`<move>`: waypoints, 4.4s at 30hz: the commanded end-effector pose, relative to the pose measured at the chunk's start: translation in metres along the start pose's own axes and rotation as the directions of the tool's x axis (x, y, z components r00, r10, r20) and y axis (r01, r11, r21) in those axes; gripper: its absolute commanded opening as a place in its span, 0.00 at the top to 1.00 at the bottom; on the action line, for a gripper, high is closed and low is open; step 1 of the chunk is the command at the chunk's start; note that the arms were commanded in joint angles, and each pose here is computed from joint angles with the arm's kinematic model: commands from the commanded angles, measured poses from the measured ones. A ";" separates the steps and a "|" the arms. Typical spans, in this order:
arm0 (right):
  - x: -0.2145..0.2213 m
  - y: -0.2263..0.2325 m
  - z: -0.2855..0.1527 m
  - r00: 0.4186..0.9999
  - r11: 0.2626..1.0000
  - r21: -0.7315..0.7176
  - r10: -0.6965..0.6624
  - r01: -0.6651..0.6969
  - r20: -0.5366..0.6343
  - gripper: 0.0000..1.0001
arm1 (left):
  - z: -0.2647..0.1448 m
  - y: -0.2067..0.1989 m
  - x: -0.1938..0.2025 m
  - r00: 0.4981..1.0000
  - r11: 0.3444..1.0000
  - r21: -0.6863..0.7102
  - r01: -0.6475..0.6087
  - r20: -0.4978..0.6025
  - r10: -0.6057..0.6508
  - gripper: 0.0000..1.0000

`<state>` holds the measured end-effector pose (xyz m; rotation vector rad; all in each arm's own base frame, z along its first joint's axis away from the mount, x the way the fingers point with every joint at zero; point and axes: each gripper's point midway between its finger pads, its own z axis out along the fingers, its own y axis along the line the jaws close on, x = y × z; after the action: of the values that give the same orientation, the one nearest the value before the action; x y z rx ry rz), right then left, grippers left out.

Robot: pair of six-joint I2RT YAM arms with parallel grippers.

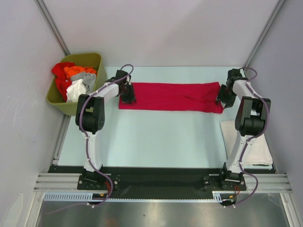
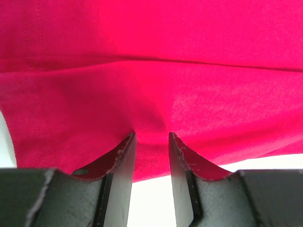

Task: Fold and stack the t-shirts
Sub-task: Fold the tshirt

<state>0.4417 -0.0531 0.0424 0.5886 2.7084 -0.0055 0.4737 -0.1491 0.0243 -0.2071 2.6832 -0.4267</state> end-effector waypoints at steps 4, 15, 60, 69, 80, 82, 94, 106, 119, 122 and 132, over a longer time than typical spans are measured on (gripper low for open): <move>-0.012 0.007 -0.081 0.992 0.990 -0.094 0.109 -0.103 0.062 0.23 | -0.035 -0.002 -0.013 0.999 1.000 -0.003 -0.015 0.031 0.015 0.59; 0.013 0.005 -0.033 0.974 0.964 -0.150 0.225 -0.221 0.009 0.21 | -0.013 -0.004 -0.014 1.000 0.999 0.037 -0.006 -0.021 0.007 0.56; -0.079 0.062 -0.047 0.964 0.927 -0.336 0.224 -0.165 0.143 0.30 | -0.070 -0.092 -0.005 0.995 0.939 0.329 -0.099 0.017 0.099 0.47; -0.087 0.080 -0.026 0.958 0.877 -0.442 0.263 -0.187 0.117 0.31 | -0.051 -0.256 0.014 0.995 0.686 0.723 0.083 -0.019 -0.100 0.44; -0.087 0.070 -0.013 0.959 0.888 -0.425 0.253 -0.178 0.127 0.39 | 0.008 -0.331 0.050 0.923 0.634 0.691 0.346 -0.128 -0.364 0.45; -0.085 0.071 -0.011 0.961 0.885 -0.429 0.251 -0.178 0.119 0.39 | 0.017 -0.332 0.055 0.917 0.666 0.659 0.350 -0.097 -0.386 0.47; -0.083 0.080 -0.004 0.963 0.884 -0.437 0.240 -0.165 0.122 0.41 | 0.040 -0.356 0.060 0.895 0.699 0.599 0.391 -0.070 -0.440 0.56; -0.081 0.081 -0.001 0.961 0.878 -0.444 0.253 -0.180 0.110 0.40 | 0.056 -0.355 0.085 0.904 0.756 0.527 0.389 -0.059 -0.424 0.51; -0.075 0.088 0.007 0.967 0.884 -0.437 0.232 -0.164 0.108 0.48 | 0.048 -0.366 0.065 0.889 0.733 0.557 0.390 -0.022 -0.457 0.57; -0.076 0.088 0.005 0.966 0.885 -0.437 0.233 -0.162 0.113 0.48 | 0.052 -0.365 0.065 0.885 0.731 0.553 0.400 -0.025 -0.466 0.57; -0.079 0.088 0.006 0.963 0.881 -0.439 0.245 -0.174 0.112 0.46 | 0.065 -0.360 0.072 0.867 0.720 0.531 0.447 -0.060 -0.494 0.65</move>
<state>0.5389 -0.0040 0.0655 0.7156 2.3914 0.5551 0.4543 -0.5145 0.0403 -0.7053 2.3352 -1.2201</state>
